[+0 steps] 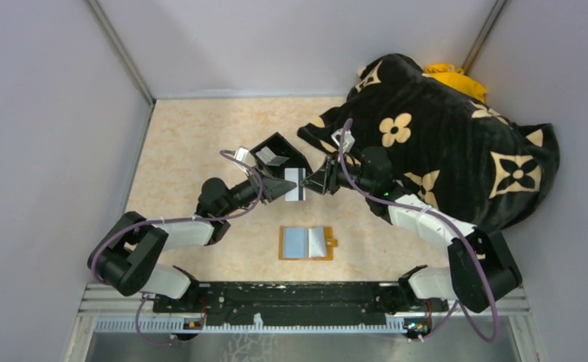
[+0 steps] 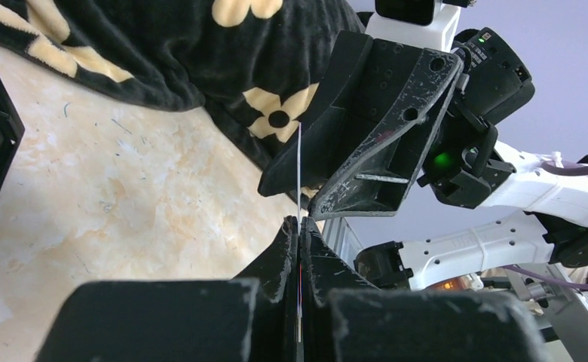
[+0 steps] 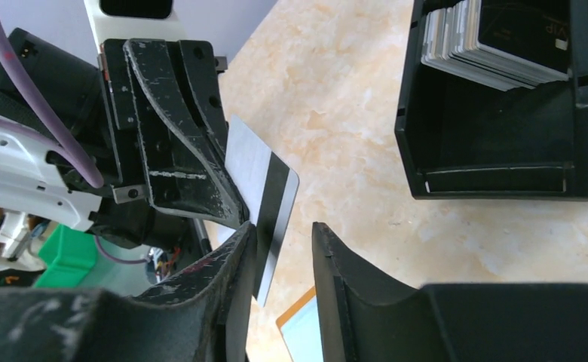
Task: Put the credit cards into the card holder
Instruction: Pick up the credit card from the storage box, then insert the credit card into the card holder.
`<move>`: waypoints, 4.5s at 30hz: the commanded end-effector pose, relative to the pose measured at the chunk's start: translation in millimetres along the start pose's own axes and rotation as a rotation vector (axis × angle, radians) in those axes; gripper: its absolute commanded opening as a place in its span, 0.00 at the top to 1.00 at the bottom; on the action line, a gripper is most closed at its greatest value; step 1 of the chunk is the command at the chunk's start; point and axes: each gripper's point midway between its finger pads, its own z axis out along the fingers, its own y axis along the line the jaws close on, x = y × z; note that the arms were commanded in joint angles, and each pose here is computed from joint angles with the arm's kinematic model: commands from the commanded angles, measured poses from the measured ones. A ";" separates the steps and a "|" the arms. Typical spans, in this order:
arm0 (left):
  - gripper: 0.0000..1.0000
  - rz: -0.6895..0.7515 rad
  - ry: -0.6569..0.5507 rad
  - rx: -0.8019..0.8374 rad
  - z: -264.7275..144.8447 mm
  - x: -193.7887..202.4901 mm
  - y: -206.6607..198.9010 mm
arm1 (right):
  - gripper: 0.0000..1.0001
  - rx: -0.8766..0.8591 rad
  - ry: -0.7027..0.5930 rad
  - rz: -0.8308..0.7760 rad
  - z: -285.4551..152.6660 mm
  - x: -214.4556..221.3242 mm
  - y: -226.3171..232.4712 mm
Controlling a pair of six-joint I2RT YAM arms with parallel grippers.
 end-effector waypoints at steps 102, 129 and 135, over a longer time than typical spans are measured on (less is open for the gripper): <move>0.63 0.120 0.271 -0.701 -85.4 133.9 102.5 | 1.00 0.360 0.240 0.535 -25.8 180.9 -39.5; 0.65 0.114 0.276 -0.700 -87.9 141.5 99.4 | 0.83 0.405 0.307 0.503 -18.8 207.2 -34.5; 0.65 0.115 0.274 -0.699 -88.6 141.9 98.2 | 0.65 0.451 0.311 0.456 -24.6 201.1 -33.5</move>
